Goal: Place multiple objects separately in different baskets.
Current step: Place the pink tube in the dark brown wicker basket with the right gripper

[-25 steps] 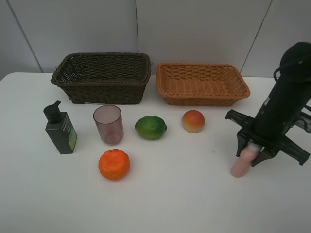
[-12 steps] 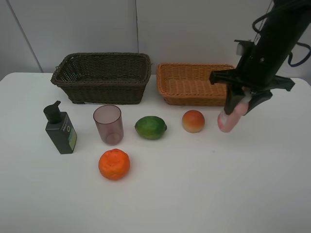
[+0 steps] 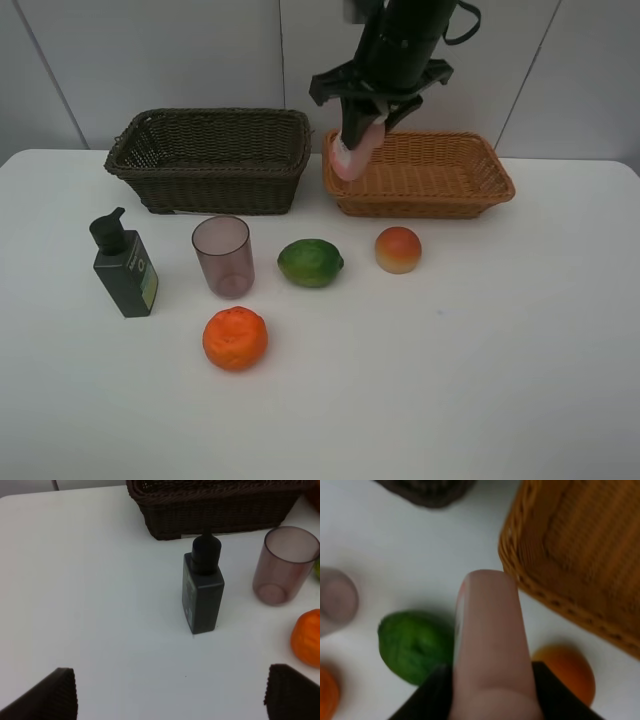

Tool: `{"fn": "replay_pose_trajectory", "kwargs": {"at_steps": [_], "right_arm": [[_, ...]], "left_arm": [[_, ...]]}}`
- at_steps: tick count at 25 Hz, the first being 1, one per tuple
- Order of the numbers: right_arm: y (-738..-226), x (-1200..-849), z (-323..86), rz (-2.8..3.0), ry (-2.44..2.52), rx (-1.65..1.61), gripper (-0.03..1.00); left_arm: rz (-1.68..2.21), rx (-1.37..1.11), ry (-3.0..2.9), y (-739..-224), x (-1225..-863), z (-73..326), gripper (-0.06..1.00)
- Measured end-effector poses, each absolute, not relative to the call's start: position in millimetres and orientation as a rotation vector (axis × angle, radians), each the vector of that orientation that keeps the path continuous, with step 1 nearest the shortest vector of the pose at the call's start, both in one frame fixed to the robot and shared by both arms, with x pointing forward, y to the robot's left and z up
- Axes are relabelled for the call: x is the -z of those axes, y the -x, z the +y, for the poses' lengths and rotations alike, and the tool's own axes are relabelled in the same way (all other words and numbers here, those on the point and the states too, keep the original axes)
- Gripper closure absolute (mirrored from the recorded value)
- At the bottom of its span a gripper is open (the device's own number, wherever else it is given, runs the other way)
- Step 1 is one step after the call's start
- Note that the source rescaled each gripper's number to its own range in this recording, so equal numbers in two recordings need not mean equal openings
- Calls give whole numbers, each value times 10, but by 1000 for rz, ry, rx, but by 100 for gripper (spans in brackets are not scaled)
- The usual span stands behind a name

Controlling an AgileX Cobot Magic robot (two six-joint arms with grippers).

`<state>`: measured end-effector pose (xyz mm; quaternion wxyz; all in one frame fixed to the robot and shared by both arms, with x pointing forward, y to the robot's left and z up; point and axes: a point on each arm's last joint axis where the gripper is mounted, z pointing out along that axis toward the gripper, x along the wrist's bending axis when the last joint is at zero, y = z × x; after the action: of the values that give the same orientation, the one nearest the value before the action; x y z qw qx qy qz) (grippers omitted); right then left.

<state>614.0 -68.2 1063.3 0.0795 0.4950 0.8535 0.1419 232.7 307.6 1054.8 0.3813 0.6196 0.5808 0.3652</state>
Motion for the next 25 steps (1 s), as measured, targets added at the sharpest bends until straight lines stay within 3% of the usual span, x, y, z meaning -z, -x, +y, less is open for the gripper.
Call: {"fn": "replay_pose_trajectory", "kwargs": {"at_steps": [10, 16, 25], "right_arm": [[-6428, -10627, -11, 2484, -1267, -726, 96], [-6590, -10419, 200, 2387, -1187, -894, 96], [-6793, -9901, 323, 2350, -1127, -900, 96]], "left_arm": [[1482, -932, -1581, -2327, -10548, 3076, -3], [1482, -932, -1581, -2327, -10548, 3076, -3], [1482, -932, -1581, -2327, -10548, 3076, -3]]}}
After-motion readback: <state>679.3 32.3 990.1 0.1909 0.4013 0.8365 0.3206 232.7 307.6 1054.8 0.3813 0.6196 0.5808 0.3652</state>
